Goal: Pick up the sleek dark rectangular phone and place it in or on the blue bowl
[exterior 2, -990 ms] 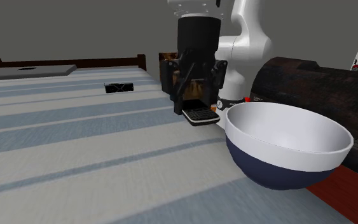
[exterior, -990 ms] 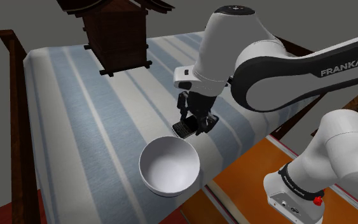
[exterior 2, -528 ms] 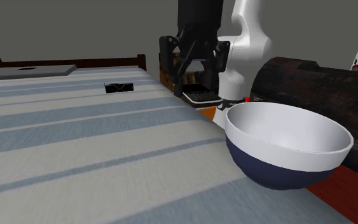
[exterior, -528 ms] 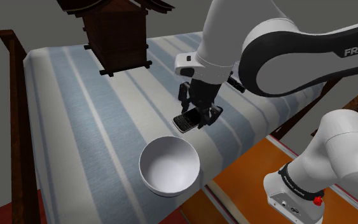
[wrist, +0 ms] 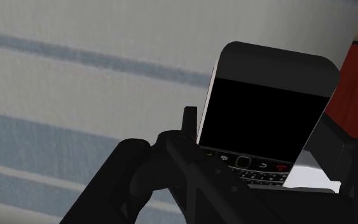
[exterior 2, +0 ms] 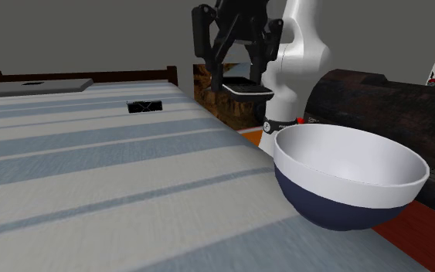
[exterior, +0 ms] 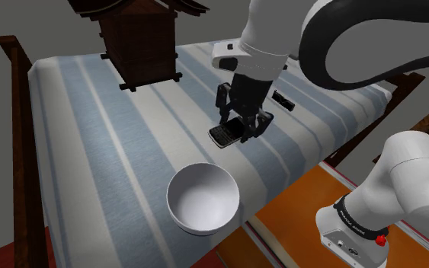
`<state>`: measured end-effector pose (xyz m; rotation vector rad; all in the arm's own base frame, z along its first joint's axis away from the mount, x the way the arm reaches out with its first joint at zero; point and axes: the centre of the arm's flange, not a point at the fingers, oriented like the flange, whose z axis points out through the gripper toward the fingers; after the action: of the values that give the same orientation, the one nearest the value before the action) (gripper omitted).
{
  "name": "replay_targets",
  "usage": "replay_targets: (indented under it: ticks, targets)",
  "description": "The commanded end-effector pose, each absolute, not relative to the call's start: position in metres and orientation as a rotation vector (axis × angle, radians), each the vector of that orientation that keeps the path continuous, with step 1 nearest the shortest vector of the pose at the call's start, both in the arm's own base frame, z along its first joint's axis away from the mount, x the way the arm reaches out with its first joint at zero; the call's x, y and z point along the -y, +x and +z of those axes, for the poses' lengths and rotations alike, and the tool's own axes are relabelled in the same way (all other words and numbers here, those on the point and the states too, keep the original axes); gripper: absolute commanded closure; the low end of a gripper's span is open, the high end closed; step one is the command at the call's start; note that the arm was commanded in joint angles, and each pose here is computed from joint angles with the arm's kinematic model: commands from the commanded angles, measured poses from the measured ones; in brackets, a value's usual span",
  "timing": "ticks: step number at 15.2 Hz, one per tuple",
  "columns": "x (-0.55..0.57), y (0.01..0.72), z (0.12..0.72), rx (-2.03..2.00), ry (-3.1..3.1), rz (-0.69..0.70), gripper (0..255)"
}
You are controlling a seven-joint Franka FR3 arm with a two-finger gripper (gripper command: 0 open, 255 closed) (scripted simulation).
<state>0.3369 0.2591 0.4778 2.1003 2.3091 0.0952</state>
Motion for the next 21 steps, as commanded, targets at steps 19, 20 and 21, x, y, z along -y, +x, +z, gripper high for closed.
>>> replay_targets:
  ticks: [19, 20, 21]
  targets:
    - [-0.389, 0.265, 0.484, -2.309, 2.1, 0.095, 255]
    - [-0.389, 0.265, 0.479, -2.309, 2.1, 0.095, 255]
    - [-0.389, 0.265, 0.474, -2.309, 2.1, 0.095, 255]
